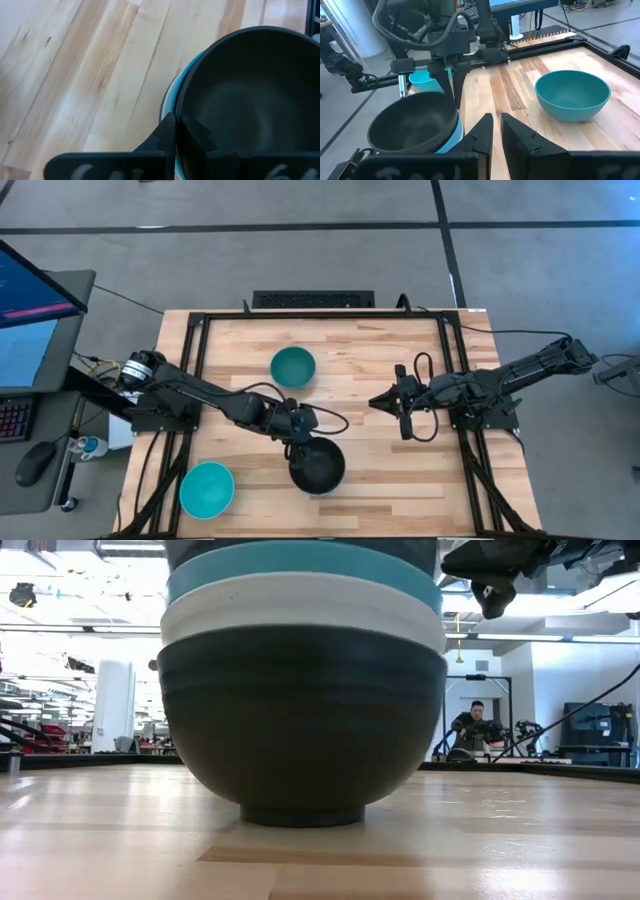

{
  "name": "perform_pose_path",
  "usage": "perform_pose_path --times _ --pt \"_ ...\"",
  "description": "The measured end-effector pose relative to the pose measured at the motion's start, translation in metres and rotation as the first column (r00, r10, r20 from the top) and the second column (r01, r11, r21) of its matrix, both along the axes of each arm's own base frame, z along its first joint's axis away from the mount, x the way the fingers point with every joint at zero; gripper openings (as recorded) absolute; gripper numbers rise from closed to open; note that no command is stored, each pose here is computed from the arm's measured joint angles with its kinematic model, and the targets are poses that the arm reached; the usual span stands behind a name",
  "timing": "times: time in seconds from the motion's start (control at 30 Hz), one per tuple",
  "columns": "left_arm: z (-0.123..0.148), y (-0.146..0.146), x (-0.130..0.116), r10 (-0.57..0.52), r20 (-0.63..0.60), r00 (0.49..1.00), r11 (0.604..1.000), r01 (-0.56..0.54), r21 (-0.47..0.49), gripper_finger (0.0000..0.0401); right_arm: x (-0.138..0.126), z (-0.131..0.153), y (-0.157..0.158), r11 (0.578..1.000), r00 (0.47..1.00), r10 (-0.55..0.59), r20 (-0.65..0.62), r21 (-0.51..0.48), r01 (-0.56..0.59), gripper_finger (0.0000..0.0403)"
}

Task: Nest bowls inside each other
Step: Stack the black bowl on top of the blue bowl, then stack the green bowl on top of the black bowl

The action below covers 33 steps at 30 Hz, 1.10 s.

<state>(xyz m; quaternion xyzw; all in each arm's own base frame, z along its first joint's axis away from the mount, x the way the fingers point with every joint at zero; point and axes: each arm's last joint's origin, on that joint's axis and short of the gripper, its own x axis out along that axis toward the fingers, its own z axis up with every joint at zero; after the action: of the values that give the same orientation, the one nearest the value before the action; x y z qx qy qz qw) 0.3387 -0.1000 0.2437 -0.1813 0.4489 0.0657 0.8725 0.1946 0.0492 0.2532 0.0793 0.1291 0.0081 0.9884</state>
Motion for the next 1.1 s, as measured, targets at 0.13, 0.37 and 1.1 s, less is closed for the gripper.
perform_pose_path --times 0.13,0.37,1.1 --pt "-0.007 -0.002 0.005 -0.010 -0.002 1.000 1.000 0.010 -0.021 0.0000 0.000 0.000 0.000 1.000 1.000 0.000 0.002 0.001 0.000 0.0059" --pt "-0.005 -0.004 0.007 -0.050 0.020 0.999 0.998 0.051 -0.035 0.0020 0.000 0.000 0.000 1.000 1.000 0.000 -0.005 -0.001 0.000 0.0059" --pt "0.032 -0.002 0.020 -0.093 0.154 0.984 0.995 0.099 -0.033 0.0081 0.000 0.000 0.000 1.000 1.000 0.000 -0.005 -0.001 0.000 0.0059"
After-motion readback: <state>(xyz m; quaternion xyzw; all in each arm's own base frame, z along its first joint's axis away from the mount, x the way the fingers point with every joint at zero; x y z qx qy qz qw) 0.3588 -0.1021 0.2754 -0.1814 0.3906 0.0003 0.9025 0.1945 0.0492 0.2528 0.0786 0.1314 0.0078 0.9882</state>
